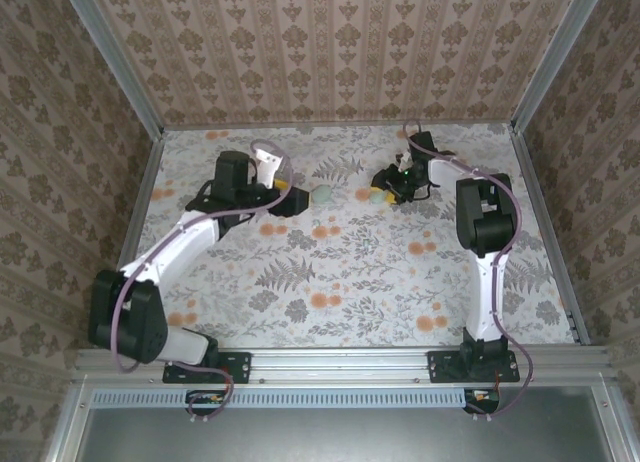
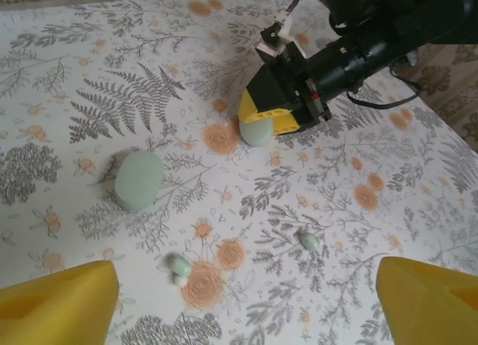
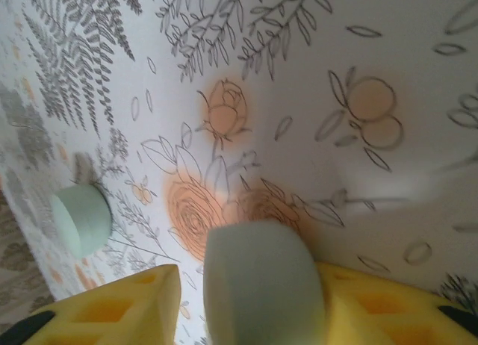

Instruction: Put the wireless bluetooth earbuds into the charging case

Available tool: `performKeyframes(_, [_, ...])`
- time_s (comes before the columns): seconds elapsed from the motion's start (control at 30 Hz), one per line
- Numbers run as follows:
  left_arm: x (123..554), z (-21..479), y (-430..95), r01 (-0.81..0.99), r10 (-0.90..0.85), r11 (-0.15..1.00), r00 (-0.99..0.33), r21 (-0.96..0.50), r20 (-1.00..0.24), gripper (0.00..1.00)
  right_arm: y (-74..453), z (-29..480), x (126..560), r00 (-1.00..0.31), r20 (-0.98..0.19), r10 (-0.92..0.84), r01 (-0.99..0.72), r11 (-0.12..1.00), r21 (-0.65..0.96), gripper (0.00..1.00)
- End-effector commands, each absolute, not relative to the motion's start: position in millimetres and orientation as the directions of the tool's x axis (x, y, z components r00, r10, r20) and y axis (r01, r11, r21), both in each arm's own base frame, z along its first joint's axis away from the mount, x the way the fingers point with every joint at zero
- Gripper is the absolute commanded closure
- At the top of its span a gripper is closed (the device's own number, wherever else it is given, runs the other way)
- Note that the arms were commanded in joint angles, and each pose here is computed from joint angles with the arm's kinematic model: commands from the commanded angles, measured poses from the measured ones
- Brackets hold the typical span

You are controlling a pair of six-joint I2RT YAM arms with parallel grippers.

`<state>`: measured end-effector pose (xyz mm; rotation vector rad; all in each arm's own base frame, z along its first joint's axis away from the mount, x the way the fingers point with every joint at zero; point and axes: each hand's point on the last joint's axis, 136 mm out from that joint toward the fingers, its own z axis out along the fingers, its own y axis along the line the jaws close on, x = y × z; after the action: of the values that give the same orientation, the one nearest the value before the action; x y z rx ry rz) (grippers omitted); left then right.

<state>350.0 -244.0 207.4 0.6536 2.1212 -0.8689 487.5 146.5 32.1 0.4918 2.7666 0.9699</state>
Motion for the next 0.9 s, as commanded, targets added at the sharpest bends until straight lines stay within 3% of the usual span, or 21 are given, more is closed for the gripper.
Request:
performKeyframes(0.0, [352,196,-249,0.695,0.254,0.632,-0.605,-0.344,-0.755,0.16,126,50,472,-0.933,-0.08,0.35,0.259,0.81,0.526,0.46])
performKeyframes(0.2, [376,164,-257,0.716,0.413,0.664,-0.591,-0.214,-0.693,0.18,110,75,460,-0.924,-0.144,0.353,0.252,0.85,0.463,0.41])
performKeyframes(0.4, [392,126,-283,0.752,0.575,0.65,-0.582,-0.112,-0.575,0.2,114,95,441,-0.907,-0.187,0.378,0.236,0.822,0.518,0.41])
performKeyframes(0.57, [410,98,-288,0.721,0.599,0.683,-0.646,-0.119,-0.473,0.25,120,111,423,-0.895,-0.223,0.387,0.205,0.8,0.564,0.41])
performKeyframes(0.87, [436,63,-290,0.678,0.603,0.729,-0.701,-0.092,-0.381,0.25,124,132,407,-0.884,-0.258,0.391,0.177,0.788,0.59,0.41])
